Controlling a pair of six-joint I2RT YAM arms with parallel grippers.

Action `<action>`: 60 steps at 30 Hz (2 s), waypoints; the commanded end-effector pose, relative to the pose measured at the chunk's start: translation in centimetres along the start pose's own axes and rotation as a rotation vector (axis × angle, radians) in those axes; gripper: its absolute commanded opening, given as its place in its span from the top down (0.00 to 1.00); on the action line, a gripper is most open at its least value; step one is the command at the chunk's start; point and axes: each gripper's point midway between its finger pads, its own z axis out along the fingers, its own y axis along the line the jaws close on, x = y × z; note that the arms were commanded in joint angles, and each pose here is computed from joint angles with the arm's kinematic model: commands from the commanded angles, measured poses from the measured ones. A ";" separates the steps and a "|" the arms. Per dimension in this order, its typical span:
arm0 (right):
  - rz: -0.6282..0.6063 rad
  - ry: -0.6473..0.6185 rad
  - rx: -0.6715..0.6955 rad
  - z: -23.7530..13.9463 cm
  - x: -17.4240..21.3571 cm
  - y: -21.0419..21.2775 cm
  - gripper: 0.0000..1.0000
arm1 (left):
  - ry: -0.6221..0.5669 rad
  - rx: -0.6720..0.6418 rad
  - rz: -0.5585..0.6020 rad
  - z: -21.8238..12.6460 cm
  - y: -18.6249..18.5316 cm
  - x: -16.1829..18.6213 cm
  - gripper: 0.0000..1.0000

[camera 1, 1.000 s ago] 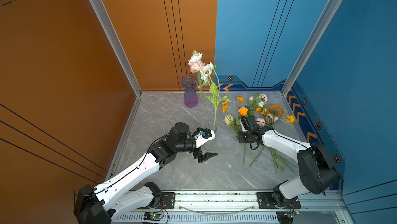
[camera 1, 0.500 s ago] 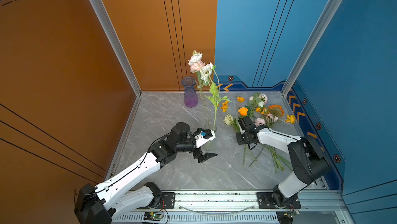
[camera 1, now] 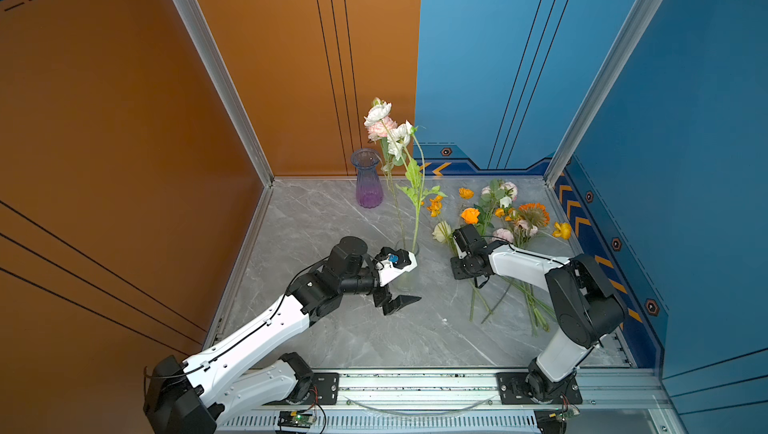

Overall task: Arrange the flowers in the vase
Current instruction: 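Reach the right gripper into the pile and grasp orange poppy stems, then lift the orange poppy stems and lower them into the clear vase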

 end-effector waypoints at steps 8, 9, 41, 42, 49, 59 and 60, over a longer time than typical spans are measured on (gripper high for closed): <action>-0.044 -0.052 -0.010 -3.1 -1.0 0.4 0.94 | -0.017 -0.009 0.030 -0.6 -0.1 -1.1 0.02; -0.044 -0.062 -0.015 -3.6 -1.2 0.4 0.95 | -0.017 -0.013 0.032 -0.6 -0.1 -1.1 0.02; -0.135 -1.306 -0.328 -40.1 -11.3 8.6 0.98 | -0.162 -0.227 0.076 -8.0 0.5 -3.6 0.02; -0.172 -1.333 -0.344 -41.1 -11.1 9.6 0.98 | -0.159 -0.237 0.076 -8.1 0.5 -3.3 0.02; -0.391 -1.500 -0.421 -44.7 -9.6 16.2 0.98 | -0.143 -0.280 0.086 -8.3 0.9 -2.7 0.02; -0.508 -1.493 -0.394 -40.7 -11.3 22.6 0.98 | -0.129 -0.292 0.075 -8.5 0.7 -2.4 0.02; -0.518 -1.490 -0.384 -40.3 -11.5 23.0 0.98 | -0.126 -0.296 0.078 -8.5 0.6 -2.3 0.02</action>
